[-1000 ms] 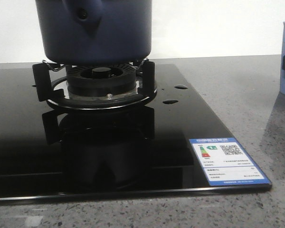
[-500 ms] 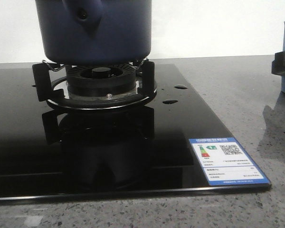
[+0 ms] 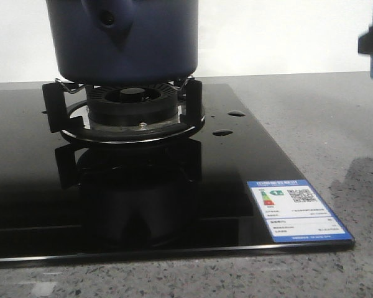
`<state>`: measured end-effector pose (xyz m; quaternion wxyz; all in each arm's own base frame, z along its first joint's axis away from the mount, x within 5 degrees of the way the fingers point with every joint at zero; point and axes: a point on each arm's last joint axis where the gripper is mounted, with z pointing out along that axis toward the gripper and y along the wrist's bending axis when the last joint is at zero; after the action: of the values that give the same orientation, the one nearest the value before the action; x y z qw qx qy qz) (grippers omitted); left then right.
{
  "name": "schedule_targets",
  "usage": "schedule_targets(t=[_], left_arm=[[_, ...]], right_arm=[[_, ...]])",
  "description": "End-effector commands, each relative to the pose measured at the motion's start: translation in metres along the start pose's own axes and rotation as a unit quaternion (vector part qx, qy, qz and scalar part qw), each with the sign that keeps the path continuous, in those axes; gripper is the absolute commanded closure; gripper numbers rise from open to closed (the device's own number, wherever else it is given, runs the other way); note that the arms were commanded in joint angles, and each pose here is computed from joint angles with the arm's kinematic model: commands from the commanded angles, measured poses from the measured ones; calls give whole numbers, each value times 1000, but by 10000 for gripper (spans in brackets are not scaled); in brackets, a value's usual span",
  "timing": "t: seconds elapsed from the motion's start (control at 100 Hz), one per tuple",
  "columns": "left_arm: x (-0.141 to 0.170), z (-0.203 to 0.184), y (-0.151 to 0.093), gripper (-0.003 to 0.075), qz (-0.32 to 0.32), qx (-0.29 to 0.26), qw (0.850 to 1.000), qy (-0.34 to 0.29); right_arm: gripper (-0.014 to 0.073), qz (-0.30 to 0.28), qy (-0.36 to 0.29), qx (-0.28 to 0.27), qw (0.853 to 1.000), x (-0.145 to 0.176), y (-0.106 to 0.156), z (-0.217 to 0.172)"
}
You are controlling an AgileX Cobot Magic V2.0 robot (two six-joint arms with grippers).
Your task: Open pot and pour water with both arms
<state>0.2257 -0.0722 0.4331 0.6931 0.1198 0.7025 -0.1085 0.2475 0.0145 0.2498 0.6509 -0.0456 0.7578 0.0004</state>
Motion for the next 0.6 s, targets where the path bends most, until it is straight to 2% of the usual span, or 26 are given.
schedule_targets(t=[0.0, 0.29, 0.59], left_arm=[[-29, -11, 3, 369, 2, -15, 996, -89], [-29, -11, 3, 369, 2, -15, 996, -89], [-28, -10, 3, 369, 2, -15, 996, -89]], right_arm=[[350, -29, -86, -24, 996, -45, 8, -8], [350, -133, -88, -128, 979, -118, 60, -11], [351, -235, -49, -154, 958, -160, 95, 6]])
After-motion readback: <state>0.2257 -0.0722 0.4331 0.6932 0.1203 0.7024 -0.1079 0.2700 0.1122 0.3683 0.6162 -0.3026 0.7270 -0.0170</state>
